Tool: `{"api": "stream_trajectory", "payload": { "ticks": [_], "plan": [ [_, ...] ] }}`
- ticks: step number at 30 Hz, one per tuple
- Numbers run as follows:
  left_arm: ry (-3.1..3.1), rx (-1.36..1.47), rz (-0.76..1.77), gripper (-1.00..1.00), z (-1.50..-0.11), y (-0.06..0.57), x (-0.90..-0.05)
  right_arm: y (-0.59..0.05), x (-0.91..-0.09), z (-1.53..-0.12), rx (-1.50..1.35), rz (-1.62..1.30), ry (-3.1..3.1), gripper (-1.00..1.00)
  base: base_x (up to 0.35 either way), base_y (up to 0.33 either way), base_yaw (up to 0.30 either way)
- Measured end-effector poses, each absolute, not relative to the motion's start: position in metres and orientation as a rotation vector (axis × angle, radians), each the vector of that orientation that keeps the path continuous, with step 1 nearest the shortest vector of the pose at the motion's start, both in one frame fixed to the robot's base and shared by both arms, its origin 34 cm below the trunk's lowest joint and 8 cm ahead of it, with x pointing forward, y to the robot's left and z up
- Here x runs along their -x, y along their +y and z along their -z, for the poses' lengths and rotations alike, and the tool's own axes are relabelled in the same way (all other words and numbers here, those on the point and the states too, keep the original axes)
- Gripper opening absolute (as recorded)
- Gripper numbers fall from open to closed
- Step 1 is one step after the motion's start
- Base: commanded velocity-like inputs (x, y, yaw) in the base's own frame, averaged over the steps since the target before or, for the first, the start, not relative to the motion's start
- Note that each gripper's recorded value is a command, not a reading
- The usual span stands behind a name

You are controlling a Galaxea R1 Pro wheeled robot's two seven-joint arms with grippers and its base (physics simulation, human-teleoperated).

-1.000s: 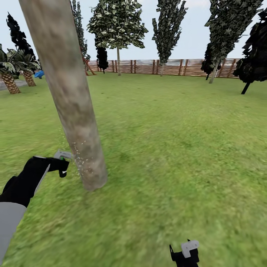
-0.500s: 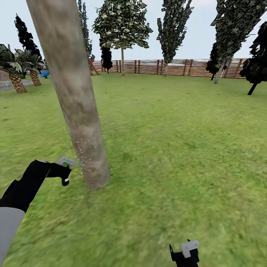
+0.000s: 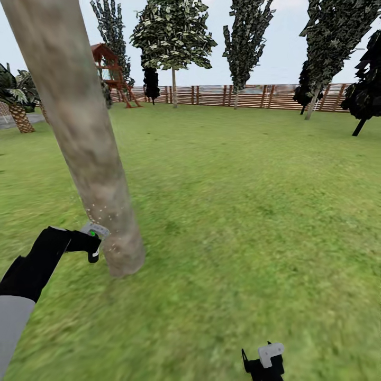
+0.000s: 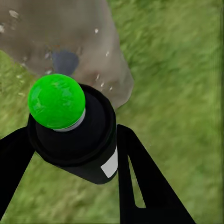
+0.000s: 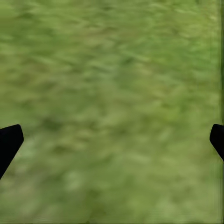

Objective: In the garden, pick up the pesticide atomizer on the floor and spray pesticide onto both trees until each tree trunk is fully covered.

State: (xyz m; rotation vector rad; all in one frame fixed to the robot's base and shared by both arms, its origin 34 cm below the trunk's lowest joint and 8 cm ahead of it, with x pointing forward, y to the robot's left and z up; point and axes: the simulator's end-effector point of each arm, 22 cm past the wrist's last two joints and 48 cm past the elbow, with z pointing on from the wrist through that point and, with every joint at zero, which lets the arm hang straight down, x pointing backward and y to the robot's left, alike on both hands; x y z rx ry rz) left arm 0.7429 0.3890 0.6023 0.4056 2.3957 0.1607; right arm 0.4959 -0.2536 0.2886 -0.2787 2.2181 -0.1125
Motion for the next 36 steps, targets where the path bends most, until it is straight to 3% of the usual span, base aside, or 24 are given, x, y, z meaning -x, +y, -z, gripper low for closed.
{"api": "stream_trajectory", "payload": {
  "ticks": [16,29,36],
  "plan": [
    [2.373,-0.360,-0.169,-1.00,-0.614,0.401,-0.745,-0.253,-0.496,-0.289,0.279,0.112,2.218,1.00,-0.019,-0.270,0.005],
    [2.375,-0.327,-0.164,-1.00,-0.613,0.408,-0.743,-0.253,-0.496,-0.289,0.279,0.112,2.218,1.00,0.000,-0.272,0.243],
    [2.395,-0.321,-0.154,-1.00,-0.604,0.406,-0.740,-0.253,-0.496,-0.289,0.279,0.112,2.218,1.00,0.120,-0.254,0.025]
  ]
}}
